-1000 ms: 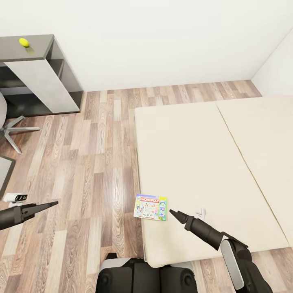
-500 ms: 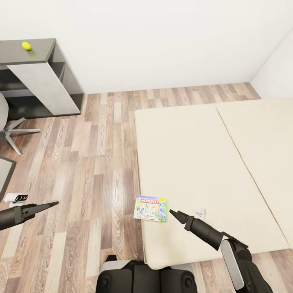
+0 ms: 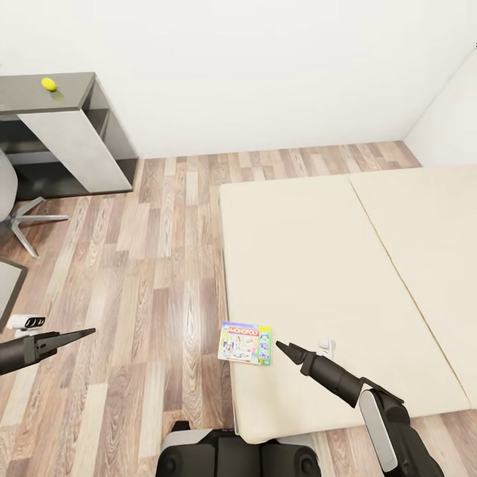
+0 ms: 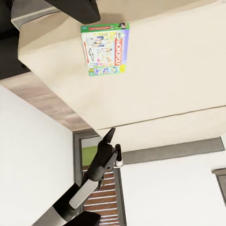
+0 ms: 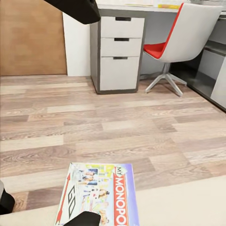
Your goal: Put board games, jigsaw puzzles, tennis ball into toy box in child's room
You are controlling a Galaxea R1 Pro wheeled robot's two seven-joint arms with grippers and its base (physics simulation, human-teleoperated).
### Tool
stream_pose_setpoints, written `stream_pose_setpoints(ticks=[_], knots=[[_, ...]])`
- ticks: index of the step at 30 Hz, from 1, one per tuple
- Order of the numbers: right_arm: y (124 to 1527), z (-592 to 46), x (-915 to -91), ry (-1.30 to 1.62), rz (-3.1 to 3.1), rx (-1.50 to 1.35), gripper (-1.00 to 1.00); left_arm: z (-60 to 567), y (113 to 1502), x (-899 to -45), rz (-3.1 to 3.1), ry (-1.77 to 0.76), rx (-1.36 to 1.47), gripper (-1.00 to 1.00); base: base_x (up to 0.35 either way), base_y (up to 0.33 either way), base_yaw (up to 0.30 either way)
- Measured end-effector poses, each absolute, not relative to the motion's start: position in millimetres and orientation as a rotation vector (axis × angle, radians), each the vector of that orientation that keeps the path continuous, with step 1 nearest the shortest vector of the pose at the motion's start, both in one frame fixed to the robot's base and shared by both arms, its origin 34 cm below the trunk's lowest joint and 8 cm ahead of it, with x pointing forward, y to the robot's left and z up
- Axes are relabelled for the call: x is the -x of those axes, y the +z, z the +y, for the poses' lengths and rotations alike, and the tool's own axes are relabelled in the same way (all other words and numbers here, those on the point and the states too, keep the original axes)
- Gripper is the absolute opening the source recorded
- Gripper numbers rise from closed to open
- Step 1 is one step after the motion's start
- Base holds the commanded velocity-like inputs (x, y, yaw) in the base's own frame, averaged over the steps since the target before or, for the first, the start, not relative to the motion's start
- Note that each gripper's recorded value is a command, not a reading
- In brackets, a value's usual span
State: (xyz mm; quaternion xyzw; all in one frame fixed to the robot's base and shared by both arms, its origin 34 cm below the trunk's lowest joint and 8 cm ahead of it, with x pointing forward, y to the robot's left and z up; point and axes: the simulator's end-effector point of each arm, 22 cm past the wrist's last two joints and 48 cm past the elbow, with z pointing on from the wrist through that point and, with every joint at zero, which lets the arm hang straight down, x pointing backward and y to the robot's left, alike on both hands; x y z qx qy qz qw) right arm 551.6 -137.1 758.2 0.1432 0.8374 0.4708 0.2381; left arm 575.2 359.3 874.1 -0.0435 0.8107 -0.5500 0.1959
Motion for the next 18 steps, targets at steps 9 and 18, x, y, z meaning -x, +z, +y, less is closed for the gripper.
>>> stream_pose_setpoints(ticks=[9,18], knots=[[765.2,-138.0,-556.7,1.279,2.274,-0.374,1.00,359.3,881.0,-577.0,2.260,-1.537,0.110,1.00,0.000,0.000,0.000],[771.2,-138.4,-560.2,1.273,2.262,-0.362,1.00,359.3,888.2,-579.0,2.248,-1.533,0.098,1.00,0.000,0.000,0.000]])
